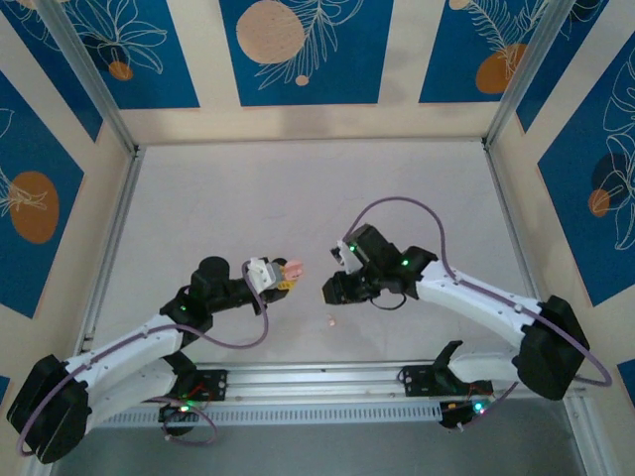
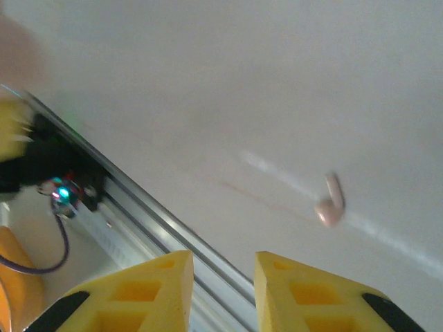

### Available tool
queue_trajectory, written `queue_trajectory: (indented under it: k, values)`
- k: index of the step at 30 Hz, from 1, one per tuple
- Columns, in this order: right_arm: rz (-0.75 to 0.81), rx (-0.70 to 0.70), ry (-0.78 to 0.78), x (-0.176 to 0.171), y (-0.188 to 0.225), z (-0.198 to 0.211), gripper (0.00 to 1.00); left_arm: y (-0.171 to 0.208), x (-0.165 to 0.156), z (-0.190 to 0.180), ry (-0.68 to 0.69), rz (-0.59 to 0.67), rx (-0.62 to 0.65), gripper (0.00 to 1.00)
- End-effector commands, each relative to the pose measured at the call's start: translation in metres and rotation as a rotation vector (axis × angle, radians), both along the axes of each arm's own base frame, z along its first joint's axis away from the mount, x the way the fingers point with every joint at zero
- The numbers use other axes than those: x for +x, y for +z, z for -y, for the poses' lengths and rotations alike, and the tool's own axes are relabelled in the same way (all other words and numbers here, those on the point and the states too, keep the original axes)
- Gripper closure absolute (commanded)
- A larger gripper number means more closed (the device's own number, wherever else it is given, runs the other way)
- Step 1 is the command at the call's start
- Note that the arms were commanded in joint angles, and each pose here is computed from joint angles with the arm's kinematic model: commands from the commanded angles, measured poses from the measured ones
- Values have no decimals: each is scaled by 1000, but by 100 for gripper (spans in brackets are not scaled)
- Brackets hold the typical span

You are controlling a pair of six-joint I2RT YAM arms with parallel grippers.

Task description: Insert the wireless bluetooth earbuds into the charging case

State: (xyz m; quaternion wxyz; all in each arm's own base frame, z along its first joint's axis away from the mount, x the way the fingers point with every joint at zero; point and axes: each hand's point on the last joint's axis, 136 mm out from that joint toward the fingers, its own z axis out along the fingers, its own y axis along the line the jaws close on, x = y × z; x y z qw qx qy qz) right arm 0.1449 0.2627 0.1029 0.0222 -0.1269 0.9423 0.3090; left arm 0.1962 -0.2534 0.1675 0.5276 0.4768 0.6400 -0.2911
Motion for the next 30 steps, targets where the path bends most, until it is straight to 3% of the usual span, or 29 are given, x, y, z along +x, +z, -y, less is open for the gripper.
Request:
queue_trajectory:
  k: [1,11,17,24,30]
  values:
    - [-146,-17,-22,-20,-21,2,71,6,1,-1,18,17,-18,83]
    - [-231,-27,65,-26,-48,-21,71,7,1,-2,25,15,-19,83]
    - [-241,-56,88,-22,-62,-30,65,9,0,-4,31,19,-17,83]
    - [-223,-196,46,-13,-78,-9,62,9,0,-7,41,24,-7,83]
    - [-177,-231,-5,8,-82,1,62,8,0,-8,42,26,-5,83]
